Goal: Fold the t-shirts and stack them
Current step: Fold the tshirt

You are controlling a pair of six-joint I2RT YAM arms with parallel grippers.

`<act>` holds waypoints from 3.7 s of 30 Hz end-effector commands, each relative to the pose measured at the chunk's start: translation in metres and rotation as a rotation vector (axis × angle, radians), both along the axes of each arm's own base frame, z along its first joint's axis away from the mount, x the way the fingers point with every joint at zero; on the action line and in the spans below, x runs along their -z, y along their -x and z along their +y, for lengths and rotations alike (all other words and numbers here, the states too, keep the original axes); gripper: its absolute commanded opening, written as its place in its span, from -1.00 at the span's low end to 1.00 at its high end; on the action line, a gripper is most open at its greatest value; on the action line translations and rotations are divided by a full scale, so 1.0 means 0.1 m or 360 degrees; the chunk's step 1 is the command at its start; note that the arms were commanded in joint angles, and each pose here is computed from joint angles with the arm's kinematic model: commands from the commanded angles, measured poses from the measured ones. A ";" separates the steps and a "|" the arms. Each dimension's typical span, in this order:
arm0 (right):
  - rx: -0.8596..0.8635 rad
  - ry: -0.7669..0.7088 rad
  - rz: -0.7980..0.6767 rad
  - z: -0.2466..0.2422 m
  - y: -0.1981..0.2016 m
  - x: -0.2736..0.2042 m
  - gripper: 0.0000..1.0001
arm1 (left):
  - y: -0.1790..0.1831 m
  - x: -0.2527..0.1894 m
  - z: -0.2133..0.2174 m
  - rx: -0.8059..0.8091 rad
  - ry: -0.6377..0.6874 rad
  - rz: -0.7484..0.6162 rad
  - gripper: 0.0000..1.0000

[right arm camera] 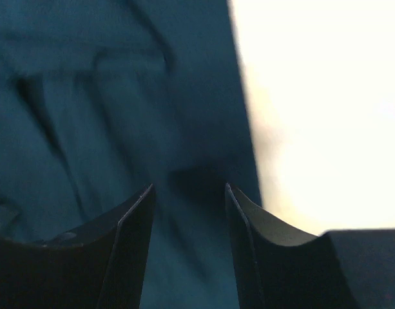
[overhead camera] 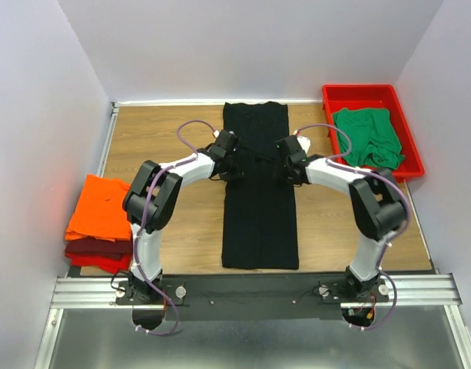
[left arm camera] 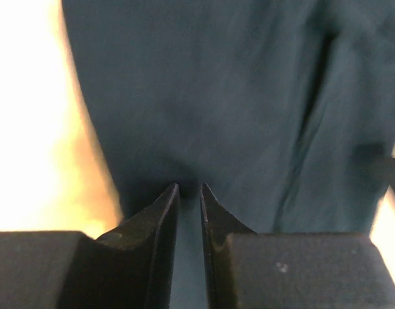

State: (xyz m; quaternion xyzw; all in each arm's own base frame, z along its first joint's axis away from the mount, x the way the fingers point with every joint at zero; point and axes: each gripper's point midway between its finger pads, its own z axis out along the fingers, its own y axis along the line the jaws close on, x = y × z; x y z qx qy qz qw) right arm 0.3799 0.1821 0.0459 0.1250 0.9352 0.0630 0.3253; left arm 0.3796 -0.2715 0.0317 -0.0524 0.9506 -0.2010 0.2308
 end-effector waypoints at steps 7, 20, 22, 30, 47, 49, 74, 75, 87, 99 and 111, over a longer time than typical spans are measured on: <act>-0.0085 0.0112 0.0099 0.09 -0.68 0.66 0.10 | -0.67 0.43 0.35 -0.0175 0.0024 0.0063 -0.49; -0.0197 -0.0047 -0.0141 0.18 -0.78 -0.32 0.37 | -0.75 -0.71 0.30 -0.0026 0.0219 -0.0242 -0.40; -0.0222 -0.0112 -0.0156 0.17 -0.59 -0.53 0.37 | -0.45 -0.72 0.40 -0.0024 0.0187 -0.0223 -0.38; -0.0406 -0.0292 -0.0001 0.35 0.55 -0.50 0.36 | 0.59 -0.65 0.65 -0.0079 0.0109 -0.0156 -0.38; -0.0345 -0.0255 0.0274 0.07 2.00 -0.09 0.14 | 1.98 -0.13 0.39 0.0252 0.0062 0.0122 -0.37; -0.0312 -0.0225 0.0290 0.00 2.04 -0.05 0.14 | 2.06 -0.08 0.41 0.0271 0.0049 0.0163 -0.34; -0.0058 -0.0142 0.0328 -0.36 2.21 0.25 0.13 | 2.34 0.19 0.50 0.0241 0.0026 0.0318 -0.11; -0.0057 -0.0147 0.0328 -0.36 2.21 0.26 0.12 | 2.34 0.20 0.50 0.0243 0.0019 0.0321 -0.11; -0.0077 -0.0184 0.0366 -0.30 2.24 0.37 0.04 | 2.45 0.28 0.58 0.0220 -0.0027 0.0370 -0.23; -0.0098 -0.0167 0.0363 -0.26 2.20 0.45 -0.37 | 2.43 0.29 0.53 0.0253 -0.0025 0.0352 -0.60; -0.0313 -0.0220 0.0498 -0.22 2.47 0.43 -0.99 | 2.62 0.22 0.51 0.0385 -0.0041 0.0400 -1.00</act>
